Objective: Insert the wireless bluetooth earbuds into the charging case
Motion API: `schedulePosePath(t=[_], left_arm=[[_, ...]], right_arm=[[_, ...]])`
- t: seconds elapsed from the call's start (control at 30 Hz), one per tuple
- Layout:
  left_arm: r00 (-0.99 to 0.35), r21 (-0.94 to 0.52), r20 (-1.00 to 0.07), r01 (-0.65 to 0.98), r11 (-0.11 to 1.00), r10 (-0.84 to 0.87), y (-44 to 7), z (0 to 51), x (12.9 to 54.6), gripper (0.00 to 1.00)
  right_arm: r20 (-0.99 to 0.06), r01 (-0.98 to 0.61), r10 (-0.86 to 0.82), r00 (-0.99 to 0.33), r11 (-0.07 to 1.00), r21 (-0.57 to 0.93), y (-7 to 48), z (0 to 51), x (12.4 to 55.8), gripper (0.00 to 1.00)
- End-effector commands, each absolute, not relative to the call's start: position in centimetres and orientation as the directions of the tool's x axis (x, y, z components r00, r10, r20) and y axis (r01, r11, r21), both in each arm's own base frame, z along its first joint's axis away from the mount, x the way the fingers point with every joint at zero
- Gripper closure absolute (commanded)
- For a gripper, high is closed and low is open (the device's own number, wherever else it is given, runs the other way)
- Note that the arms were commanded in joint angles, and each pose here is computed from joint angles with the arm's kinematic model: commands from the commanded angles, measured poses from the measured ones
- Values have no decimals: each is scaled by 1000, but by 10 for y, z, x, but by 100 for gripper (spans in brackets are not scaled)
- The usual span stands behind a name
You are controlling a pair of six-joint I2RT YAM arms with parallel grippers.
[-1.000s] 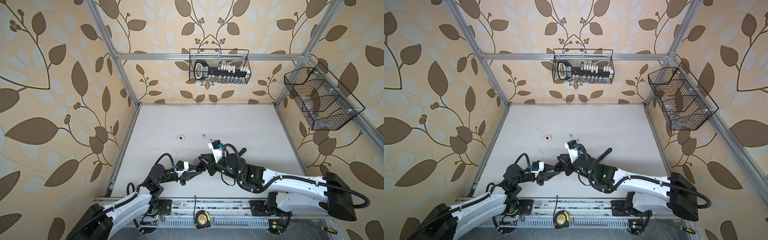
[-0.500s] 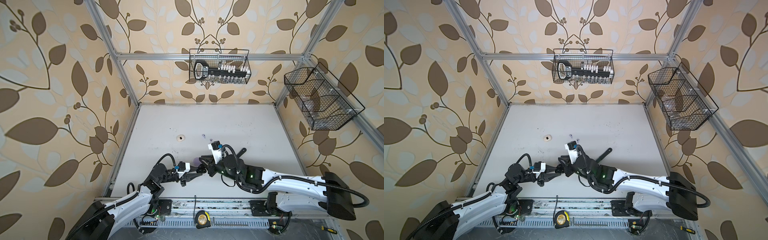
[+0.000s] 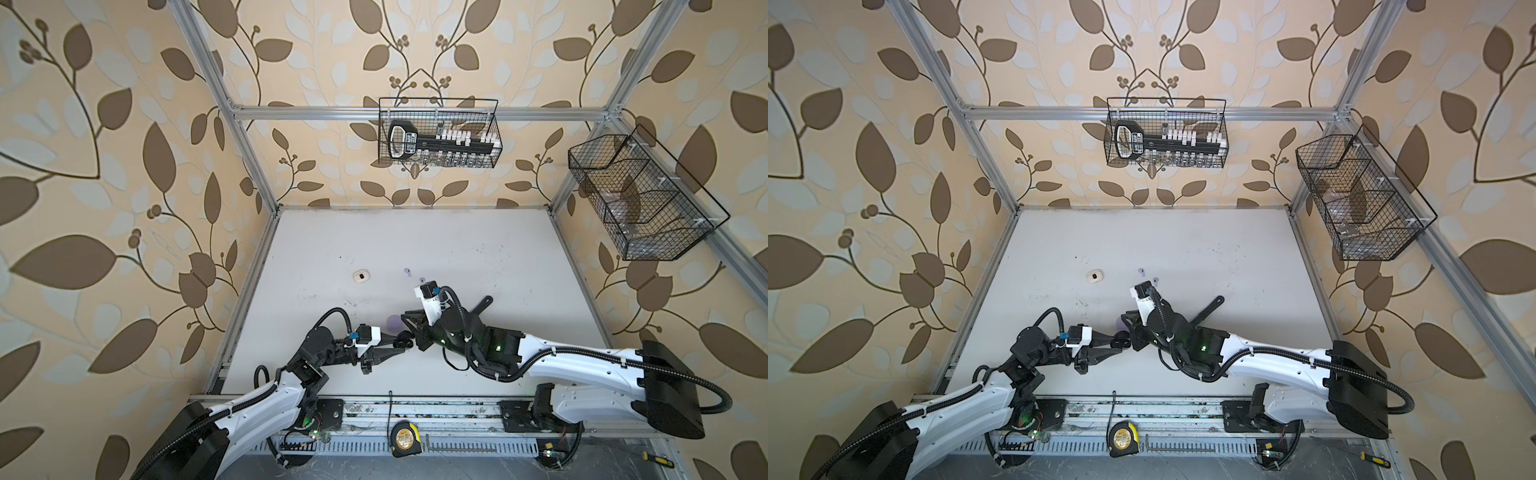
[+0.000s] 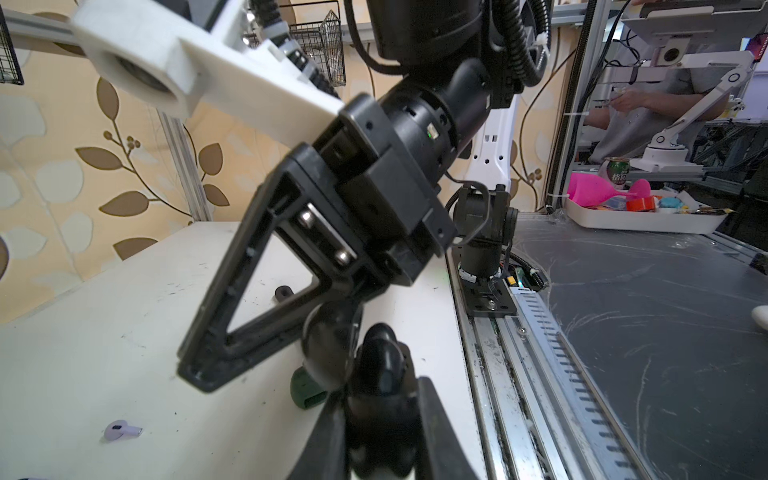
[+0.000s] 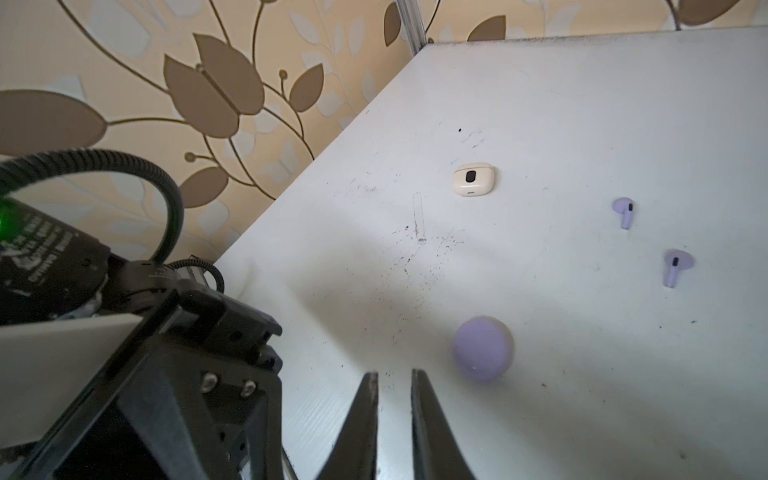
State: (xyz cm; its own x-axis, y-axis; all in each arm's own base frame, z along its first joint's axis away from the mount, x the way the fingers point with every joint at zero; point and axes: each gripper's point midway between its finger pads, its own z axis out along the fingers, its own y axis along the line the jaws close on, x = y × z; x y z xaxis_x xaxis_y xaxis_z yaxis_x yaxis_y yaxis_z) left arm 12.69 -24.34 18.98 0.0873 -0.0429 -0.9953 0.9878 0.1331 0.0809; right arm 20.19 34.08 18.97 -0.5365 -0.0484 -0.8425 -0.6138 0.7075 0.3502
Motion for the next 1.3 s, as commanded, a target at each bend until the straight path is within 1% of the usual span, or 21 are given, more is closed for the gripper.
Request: schedulePosePath(t=[0.0,0.17,0.3,0.37,0.4,0.43,0.5,0.6,0.63,0.73,0.8,0.9,1.03,1.17,1.27], left_arm=[[219,200,-968,968,150,-121,-246,229,128,100],[217,199,-969,968,151,-117,-246,228,129,100],[211,193,-971,969,156,-110,-247,227,132,100],[196,174,-976,965,197,-94,-247,225,141,100],[187,165,-979,961,220,-82,-247,224,146,100],[171,148,-983,955,256,-70,-247,223,154,100],[129,105,-990,932,348,-47,-244,222,174,100],[50,14,-997,854,520,-56,-233,216,211,100],[18,-25,-997,822,569,-70,-229,212,224,100],[-106,-166,-986,737,655,-131,-218,201,262,100],[-210,-281,-959,678,679,-188,-209,191,290,100],[-358,-447,-891,589,674,-279,-200,175,326,100],[-521,-620,-759,396,678,-390,-193,148,363,100],[-660,-681,-632,223,697,-406,-195,125,382,100],[-696,-714,-568,152,683,-439,-197,112,387,100]], right_arm=[[-843,-668,-120,-524,672,320,353,190,187,83],[-866,-713,-141,-480,637,292,360,200,172,83],[-884,-707,-122,-452,653,271,354,209,170,83],[-888,-673,-104,-447,694,258,344,210,176,83],[-890,-645,-88,-448,721,254,337,211,180,82],[-890,-609,-70,-450,754,249,327,211,185,79],[-890,-562,-44,-453,789,247,312,209,193,75],[-883,-520,-15,-470,813,263,292,202,201,72],[-882,-510,-10,-471,819,264,285,200,203,70],[-886,-496,-15,-464,833,246,271,186,204,63],[-892,-515,-26,-450,824,236,269,179,202,59],[-900,-550,-41,-435,803,229,271,172,198,55],[-896,-570,-54,-442,788,233,273,163,195,52],[-888,-565,-70,-455,793,227,274,153,196,48],[-887,-574,-88,-453,790,215,278,149,197,45]])
